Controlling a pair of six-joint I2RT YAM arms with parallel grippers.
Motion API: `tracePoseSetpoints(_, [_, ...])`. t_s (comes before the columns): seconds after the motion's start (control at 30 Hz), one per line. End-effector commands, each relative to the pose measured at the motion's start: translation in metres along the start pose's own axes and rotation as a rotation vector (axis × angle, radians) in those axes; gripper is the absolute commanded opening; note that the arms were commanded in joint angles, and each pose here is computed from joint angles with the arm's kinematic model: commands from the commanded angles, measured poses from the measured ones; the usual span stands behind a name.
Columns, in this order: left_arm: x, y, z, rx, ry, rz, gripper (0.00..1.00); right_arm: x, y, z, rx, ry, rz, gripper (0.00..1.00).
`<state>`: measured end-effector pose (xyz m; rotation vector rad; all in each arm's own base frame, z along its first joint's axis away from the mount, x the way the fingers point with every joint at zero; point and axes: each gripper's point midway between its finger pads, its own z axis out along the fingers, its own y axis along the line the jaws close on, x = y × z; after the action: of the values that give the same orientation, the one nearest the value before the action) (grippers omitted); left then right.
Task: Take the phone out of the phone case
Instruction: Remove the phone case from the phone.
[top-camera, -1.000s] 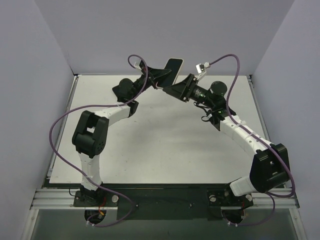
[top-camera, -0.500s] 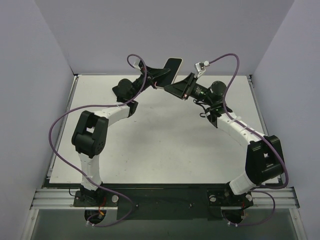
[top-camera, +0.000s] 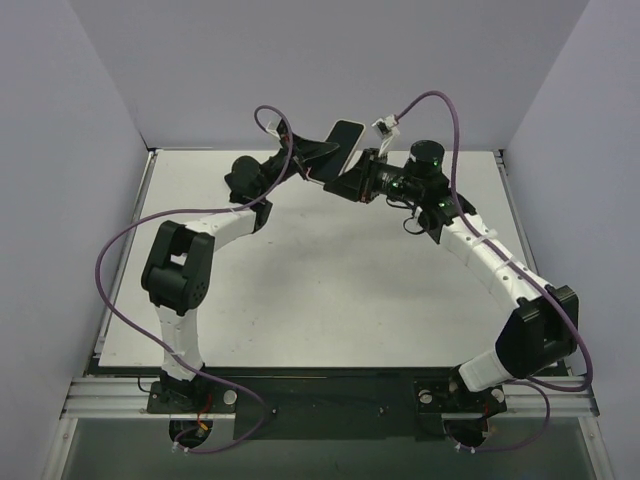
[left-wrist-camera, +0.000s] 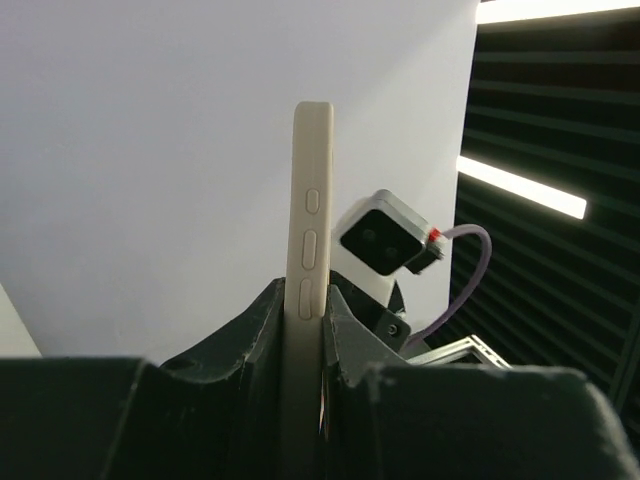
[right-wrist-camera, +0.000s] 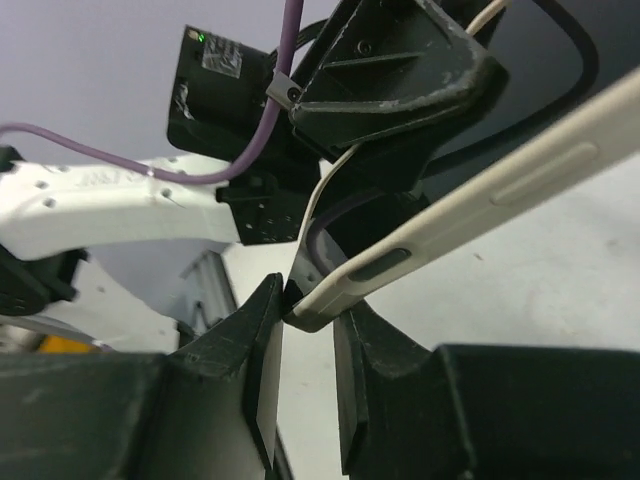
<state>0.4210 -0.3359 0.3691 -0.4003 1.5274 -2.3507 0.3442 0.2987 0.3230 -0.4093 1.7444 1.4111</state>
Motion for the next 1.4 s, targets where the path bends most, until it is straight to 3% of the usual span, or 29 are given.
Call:
tracePoseSetpoints(0.0, [0.037,-0.086,0.002,0.110,0.114,-0.336,0.00,0.050,0.012,-0.013,0.084,0.327,-0.421,0.00])
tracePoseSetpoints(0.27, [0.058,-0.104,0.003,0.111,0.159,-0.319,0.00,0.014,-0.002,-0.017,0.261,0.264,-0.546,0.00])
tracePoseSetpoints(0.53, [0.072,-0.101,0.007,0.115,0.182,-0.347,0.00,-0.034,-0.017,-0.014,0.405,0.005,-0.506,0.00])
tracePoseSetpoints(0.67, [0.084,-0.102,0.010,0.144,0.199,-0.366,0.00,-0.054,-0.052,-0.021,0.510,-0.131,-0.364,0.00])
tracePoseSetpoints(0.77, [0.084,-0.108,0.009,0.181,0.195,-0.379,0.00,-0.048,-0.074,-0.024,0.559,-0.161,-0.309,0.00])
tracePoseSetpoints(0.97, [0.083,-0.128,0.008,0.235,0.184,-0.361,0.00,-0.012,-0.106,-0.029,0.533,-0.165,-0.221,0.00])
tracePoseSetpoints(1.17, [0.091,-0.140,0.011,0.252,0.207,-0.340,0.00,-0.008,-0.108,-0.016,0.466,-0.155,-0.158,0.00])
tracePoseSetpoints(1.23, [0.093,-0.141,0.010,0.253,0.209,-0.342,0.00,-0.014,-0.107,-0.010,0.436,-0.142,-0.092,0.00])
tracePoseSetpoints(1.37, [0.098,-0.141,0.011,0.257,0.228,-0.326,0.00,-0.017,-0.094,0.010,0.296,-0.122,0.222,0.00])
